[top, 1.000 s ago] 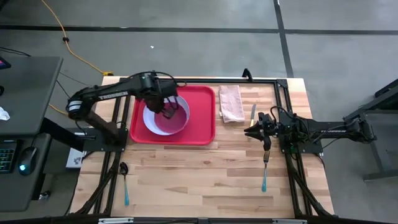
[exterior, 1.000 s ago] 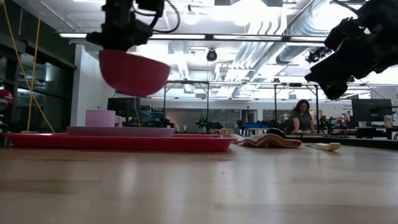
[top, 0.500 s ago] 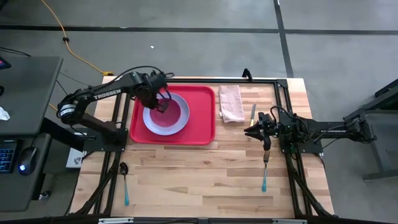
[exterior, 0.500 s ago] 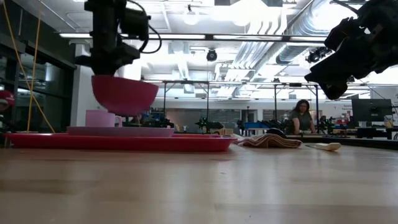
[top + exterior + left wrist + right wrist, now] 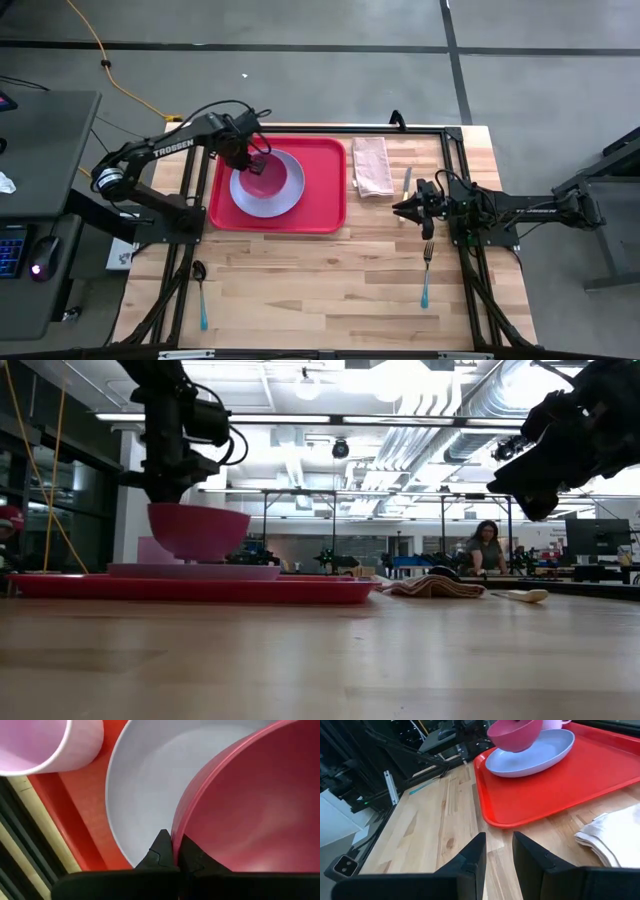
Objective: Set up tray
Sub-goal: Put the red bowl on top of the purple plate on the red serving tray
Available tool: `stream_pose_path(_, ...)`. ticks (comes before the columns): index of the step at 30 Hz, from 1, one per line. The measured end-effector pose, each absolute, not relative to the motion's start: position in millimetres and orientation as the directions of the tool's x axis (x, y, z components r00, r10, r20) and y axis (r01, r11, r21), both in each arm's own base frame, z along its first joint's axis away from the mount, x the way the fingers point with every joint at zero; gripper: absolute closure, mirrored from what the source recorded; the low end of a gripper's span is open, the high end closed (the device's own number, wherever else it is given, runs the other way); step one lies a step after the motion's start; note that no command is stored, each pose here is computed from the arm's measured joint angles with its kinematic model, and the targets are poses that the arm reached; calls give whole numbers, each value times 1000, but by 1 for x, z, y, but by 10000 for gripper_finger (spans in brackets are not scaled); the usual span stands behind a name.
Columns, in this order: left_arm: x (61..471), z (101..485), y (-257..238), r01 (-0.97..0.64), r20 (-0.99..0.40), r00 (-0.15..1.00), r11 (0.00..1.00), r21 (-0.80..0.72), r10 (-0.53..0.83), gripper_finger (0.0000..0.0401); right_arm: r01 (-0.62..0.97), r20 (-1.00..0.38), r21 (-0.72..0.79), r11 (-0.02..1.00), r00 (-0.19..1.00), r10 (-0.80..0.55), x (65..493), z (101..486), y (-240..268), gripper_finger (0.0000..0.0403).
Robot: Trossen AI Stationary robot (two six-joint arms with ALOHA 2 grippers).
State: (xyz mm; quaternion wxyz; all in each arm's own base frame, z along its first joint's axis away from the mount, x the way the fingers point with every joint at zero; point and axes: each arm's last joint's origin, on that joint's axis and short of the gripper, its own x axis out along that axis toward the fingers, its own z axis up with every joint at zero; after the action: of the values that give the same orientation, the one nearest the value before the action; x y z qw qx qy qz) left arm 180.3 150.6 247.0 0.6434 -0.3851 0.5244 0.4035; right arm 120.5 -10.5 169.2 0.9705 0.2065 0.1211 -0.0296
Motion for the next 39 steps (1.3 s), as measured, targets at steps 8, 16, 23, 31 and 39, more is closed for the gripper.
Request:
stream_pose_path(8,180,228,151,-923,-982,141,374,-84,126,387,130,-248,399,908,968,-29,120,169,-11,329)
stream_pose_path(16,177,215,148,-930,-985,123,361,-71,122,387,134,-248,411,902,968,-31,120,169,-11,329)
stream_pose_path(23,179,215,151,-931,-977,136,359,-69,165,387,136,-248,414,900,968,-32,120,169,-11,329)
stream_pose_path(31,179,215,151,-932,-977,133,358,-66,166,376,138,-248,420,897,968,-33,120,169,-11,329)
stream_pose_path(39,178,215,151,-934,-977,115,354,-45,177,363,138,-248,420,897,968,-33,120,169,-11,329)
